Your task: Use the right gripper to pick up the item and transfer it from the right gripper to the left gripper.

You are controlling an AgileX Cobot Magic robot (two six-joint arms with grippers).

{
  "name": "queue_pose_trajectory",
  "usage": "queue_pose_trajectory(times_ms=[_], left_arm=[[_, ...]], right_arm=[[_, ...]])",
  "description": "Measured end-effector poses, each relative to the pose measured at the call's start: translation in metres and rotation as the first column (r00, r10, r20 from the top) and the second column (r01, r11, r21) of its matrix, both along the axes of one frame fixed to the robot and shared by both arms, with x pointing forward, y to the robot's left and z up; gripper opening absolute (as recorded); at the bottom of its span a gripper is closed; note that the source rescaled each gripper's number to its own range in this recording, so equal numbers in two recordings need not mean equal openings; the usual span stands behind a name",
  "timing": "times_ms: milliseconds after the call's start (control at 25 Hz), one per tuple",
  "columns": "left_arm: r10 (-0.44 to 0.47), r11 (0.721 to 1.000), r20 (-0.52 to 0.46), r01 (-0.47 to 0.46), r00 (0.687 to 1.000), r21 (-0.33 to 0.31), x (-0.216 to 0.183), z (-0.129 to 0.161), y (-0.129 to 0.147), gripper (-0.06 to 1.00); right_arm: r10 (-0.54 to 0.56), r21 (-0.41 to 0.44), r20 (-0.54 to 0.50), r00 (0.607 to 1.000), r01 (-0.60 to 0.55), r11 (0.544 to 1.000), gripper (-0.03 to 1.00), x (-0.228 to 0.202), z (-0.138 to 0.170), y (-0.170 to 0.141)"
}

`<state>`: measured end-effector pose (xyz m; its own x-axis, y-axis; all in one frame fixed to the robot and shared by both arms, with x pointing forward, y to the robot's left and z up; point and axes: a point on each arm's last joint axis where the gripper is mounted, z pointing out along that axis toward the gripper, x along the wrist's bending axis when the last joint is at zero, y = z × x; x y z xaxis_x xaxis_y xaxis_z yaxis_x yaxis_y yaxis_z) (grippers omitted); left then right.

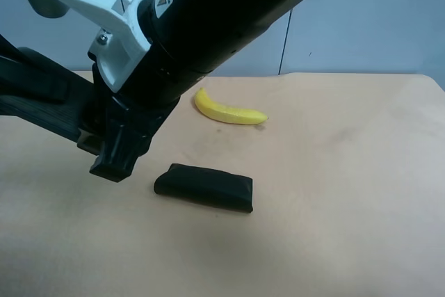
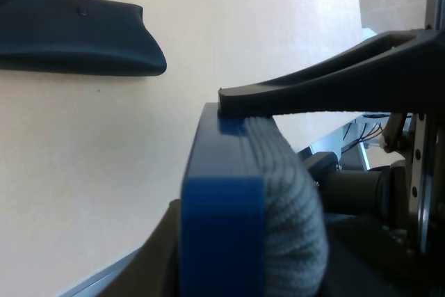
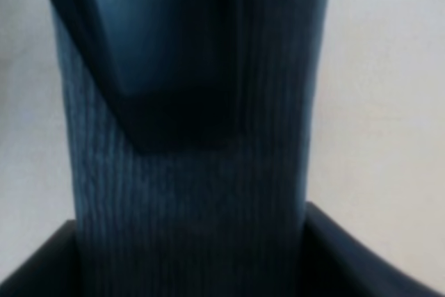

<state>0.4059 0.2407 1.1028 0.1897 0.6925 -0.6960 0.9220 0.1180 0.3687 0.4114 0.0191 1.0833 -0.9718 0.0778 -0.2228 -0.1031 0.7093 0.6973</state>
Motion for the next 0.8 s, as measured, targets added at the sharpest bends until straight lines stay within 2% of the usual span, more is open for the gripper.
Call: queue_pose_trajectory(times_ms=[40, 80, 120, 160, 320, 520, 600, 800], left_arm=[[0.000, 1.000, 0.000, 0.000, 1.000, 0.000, 0.000, 0.000, 0.000, 0.01], [0.001, 1.000, 0.000, -0.001, 1.000, 0.000, 0.000, 0.000, 0.000, 0.01], [0.001, 1.000, 0.000, -0.001, 1.000, 0.000, 0.000, 0.000, 0.000, 0.01], [0.001, 1.000, 0.000, -0.001, 1.000, 0.000, 0.000, 0.000, 0.000, 0.01], [0.001, 1.000, 0.000, -0.001, 1.000, 0.000, 0.000, 0.000, 0.000, 0.01], [-0.004, 1.000, -0.005, 0.004, 1.000, -0.001, -0.001, 0.000, 0.000, 0.01], [-0.005, 1.000, -0.006, 0.005, 1.000, -0.001, -0.001, 0.000, 0.000, 0.01], [-0.005, 1.000, -0.006, 0.005, 1.000, -0.001, -0.001, 0.000, 0.000, 0.01]], right_arm=[[-0.002, 0.005, 0.004, 1.000, 0.002, 1.000, 0.53, 0.000, 0.000, 0.000], [-0.003, 0.007, 0.005, 1.000, 0.003, 1.000, 0.70, 0.000, 0.001, 0.000], [-0.002, 0.005, 0.008, 1.000, 0.002, 1.000, 0.82, 0.001, 0.000, 0.000], [0.000, 0.000, 0.010, 1.000, 0.000, 1.000, 0.89, 0.001, 0.000, 0.000], [-0.001, -0.017, 0.010, 1.000, 0.001, 1.000, 0.97, 0.000, 0.001, -0.002], [-0.040, -0.043, 0.010, 0.999, 0.041, 0.998, 0.99, -0.009, 0.022, -0.023], [-0.081, -0.059, 0.005, 0.997, 0.081, 0.995, 0.99, -0.014, 0.035, -0.037], [-0.219, -0.175, -0.026, 0.975, 0.212, 0.962, 1.00, -0.027, 0.054, -0.076]])
